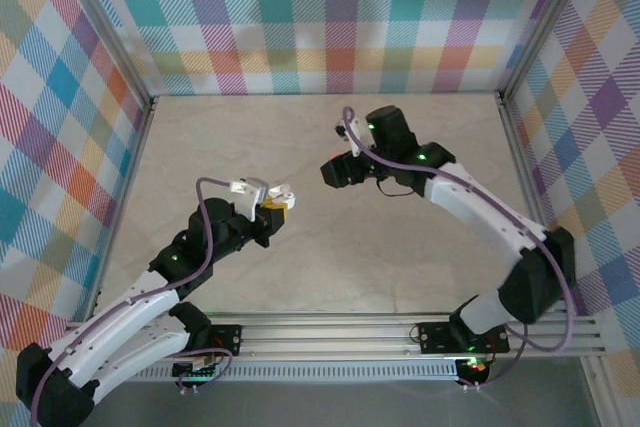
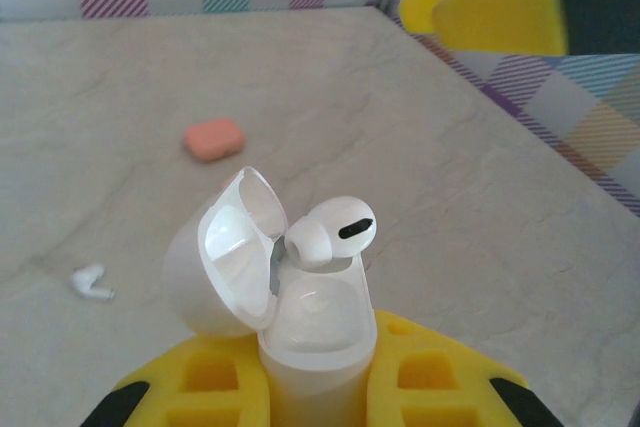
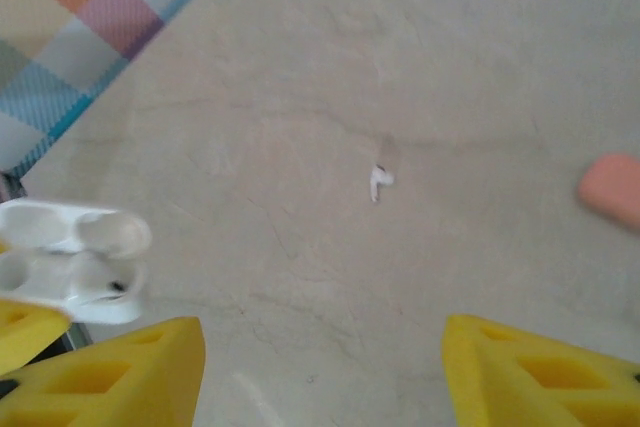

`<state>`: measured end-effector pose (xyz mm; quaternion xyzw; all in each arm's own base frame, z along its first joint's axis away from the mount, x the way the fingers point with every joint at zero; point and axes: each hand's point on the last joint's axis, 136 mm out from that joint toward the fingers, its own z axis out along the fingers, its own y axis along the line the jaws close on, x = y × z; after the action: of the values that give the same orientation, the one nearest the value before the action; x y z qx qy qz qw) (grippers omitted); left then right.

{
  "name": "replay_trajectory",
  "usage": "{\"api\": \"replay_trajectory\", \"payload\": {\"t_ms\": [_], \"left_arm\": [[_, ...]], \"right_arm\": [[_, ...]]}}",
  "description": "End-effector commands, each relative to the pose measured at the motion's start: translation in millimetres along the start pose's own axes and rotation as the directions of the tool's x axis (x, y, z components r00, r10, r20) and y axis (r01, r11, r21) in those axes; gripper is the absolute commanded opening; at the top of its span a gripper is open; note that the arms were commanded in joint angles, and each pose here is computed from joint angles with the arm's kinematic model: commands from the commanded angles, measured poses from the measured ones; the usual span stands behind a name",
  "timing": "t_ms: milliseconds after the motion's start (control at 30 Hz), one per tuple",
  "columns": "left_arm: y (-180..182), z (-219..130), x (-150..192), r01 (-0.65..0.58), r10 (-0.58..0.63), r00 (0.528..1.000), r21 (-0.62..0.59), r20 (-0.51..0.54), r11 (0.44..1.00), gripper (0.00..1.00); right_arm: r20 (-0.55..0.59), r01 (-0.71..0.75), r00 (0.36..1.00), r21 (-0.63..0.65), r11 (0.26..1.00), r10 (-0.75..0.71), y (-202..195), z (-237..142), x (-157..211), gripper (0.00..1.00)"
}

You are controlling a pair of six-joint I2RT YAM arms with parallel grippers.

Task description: Insert wireless bluetooth earbuds into charging case

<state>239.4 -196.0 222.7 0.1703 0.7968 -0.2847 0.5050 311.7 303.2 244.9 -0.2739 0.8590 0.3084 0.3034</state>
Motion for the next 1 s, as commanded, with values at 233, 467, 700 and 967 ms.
{"api": "replay_trajectory", "payload": {"t_ms": [233,467,700,967], "left_arm": [[39.2,-28.6,18.2,0.103,-0.098,0.995,-0.19,0.036,0.976,0.0],[44.3,-47.7,13.3,0.103,-0.091,0.994,-0.227,0.063,0.968,0.0],[42.2,-55.9,14.8,0.088,-0.083,0.996,-0.229,0.032,0.97,0.0],[38.3,-61.8,12.9,0.11,-0.102,0.994,-0.206,0.049,0.972,0.0]], "right_arm": [[-0.258,-0.247,0.933,0.054,0.968,0.252,-18.8,95.1,22.6,0.53],[-0.356,-0.121,0.912,0.242,0.963,0.204,-35.7,151.2,39.1,0.52],[-0.404,0.004,0.906,0.301,0.954,0.124,-32.8,191.1,42.7,0.48],[-0.46,0.11,0.887,0.313,0.943,0.05,-38.6,221.7,53.9,0.49]]}}
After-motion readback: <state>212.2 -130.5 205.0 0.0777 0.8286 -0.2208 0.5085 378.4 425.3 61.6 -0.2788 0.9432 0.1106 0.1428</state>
